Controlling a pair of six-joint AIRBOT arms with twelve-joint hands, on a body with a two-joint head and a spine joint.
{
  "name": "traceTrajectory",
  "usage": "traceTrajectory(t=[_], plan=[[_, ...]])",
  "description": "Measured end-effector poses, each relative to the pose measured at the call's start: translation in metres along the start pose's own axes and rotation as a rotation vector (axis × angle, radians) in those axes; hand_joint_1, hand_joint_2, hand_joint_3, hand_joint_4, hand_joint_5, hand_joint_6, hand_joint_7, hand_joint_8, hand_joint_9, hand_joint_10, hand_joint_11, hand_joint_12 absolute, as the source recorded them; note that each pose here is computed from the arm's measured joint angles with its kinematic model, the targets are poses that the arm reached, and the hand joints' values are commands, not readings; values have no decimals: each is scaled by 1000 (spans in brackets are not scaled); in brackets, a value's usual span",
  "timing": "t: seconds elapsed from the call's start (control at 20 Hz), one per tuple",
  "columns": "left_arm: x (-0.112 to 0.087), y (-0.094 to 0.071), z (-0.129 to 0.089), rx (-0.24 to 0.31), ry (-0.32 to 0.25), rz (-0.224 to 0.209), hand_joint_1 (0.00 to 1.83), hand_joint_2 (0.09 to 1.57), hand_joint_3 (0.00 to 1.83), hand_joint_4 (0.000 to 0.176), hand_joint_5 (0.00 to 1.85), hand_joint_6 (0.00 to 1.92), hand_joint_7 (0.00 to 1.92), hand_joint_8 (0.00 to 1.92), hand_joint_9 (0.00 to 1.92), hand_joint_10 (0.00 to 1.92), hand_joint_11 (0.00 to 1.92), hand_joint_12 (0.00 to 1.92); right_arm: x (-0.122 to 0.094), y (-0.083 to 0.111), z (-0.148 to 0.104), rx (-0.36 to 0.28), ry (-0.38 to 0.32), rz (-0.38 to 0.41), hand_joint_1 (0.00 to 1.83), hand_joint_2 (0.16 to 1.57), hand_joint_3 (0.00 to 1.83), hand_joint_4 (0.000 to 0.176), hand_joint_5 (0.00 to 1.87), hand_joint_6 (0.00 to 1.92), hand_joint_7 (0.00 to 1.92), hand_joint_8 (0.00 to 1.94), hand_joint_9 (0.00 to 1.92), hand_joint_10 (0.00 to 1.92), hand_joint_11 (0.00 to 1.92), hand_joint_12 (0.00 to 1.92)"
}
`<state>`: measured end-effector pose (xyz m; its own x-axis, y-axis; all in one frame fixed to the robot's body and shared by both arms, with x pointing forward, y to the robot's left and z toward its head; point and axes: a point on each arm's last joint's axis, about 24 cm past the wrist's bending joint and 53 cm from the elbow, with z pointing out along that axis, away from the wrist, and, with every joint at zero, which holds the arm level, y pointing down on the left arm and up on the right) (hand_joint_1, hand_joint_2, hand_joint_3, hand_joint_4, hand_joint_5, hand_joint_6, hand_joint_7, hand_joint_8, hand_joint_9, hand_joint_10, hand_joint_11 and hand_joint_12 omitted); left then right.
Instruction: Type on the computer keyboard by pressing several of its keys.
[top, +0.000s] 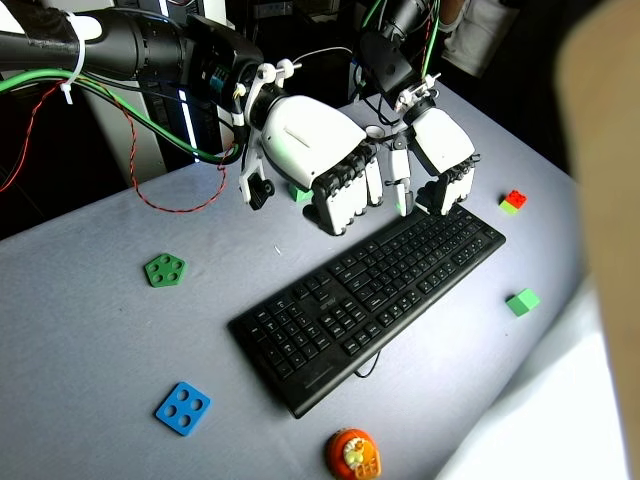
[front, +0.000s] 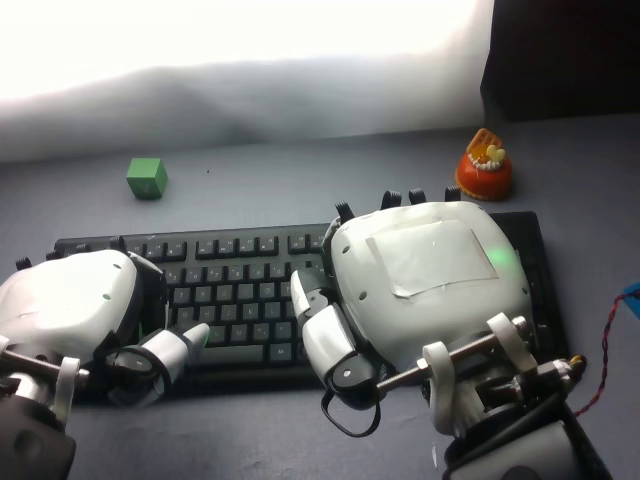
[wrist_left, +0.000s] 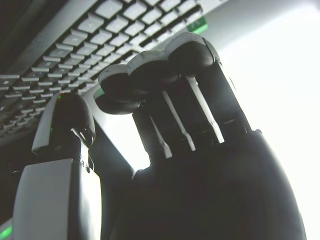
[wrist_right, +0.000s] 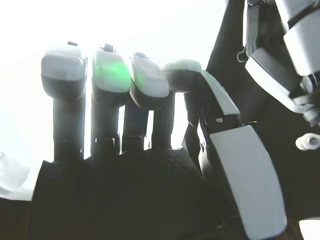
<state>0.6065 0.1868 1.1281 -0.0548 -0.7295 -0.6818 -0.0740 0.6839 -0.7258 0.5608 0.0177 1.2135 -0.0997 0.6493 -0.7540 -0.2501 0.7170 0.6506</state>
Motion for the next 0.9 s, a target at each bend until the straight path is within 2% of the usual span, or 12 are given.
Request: traceTrajectory(t=[0.05,0.1,0.2,0.3,0.35,0.4,0.5,0.6,0.7,0.85,0.9], plan=[[2,4,-1,-10,7,4,233,1276,44,7,43,3,72,3,63,14,0,458,1,0,0,1,1,-2,278,1377,71,0,85,249,160,22,87,254,0,819],[5,8,-2,-18,15,7,239,1289,18,4,51,3,77,1,63,6,0,434,2,-1,1,2,7,-6,282,1397,20,0,103,190,180,5,104,197,0,823],[10,14,-5,-29,27,11,236,1295,9,9,61,4,73,1,78,7,0,541,2,0,2,-4,4,-8,288,1408,6,0,108,152,166,3,98,153,0,737],[13,20,-7,-33,37,24,205,1310,11,11,59,1,66,0,77,4,0,571,-1,2,4,-9,-6,-7,366,1383,0,0,157,141,171,2,118,123,0,739],[15,23,-8,-40,43,26,191,1316,10,12,45,5,63,0,75,2,0,533,0,2,4,-8,-5,-7,301,1397,3,0,123,110,143,0,100,96,0,609],[17,28,-9,-49,48,31,198,1315,7,15,42,4,62,0,70,0,0,522,4,1,6,-4,4,-3,290,1400,4,0,110,100,134,0,102,92,0,583],[19,34,-12,-55,58,37,230,1312,3,13,56,8,59,0,63,0,0,527,13,2,8,-13,23,-4,310,1389,0,0,134,89,152,5,136,85,0,682],[23,37,-16,-58,70,43,221,1312,2,15,46,3,49,1,57,0,0,512,30,3,15,-14,62,26,297,1392,0,0,137,68,154,1,125,60,0,628],[29,35,-19,-54,85,36,233,1318,2,17,87,12,82,6,75,5,0,543,43,-1,21,10,88,43,315,1387,0,0,166,65,213,13,160,64,0,790],[44,18,-26,2,128,30,239,1318,2,17,94,13,88,7,79,6,0,550,66,-4,32,28,113,63,323,1384,0,0,171,62,224,11,166,65,0,830],[49,15,-28,11,141,27,229,1311,0,18,132,21,114,10,112,15,0,639,71,-3,33,22,114,61,340,1378,0,0,244,97,331,45,256,111,0,1052]])
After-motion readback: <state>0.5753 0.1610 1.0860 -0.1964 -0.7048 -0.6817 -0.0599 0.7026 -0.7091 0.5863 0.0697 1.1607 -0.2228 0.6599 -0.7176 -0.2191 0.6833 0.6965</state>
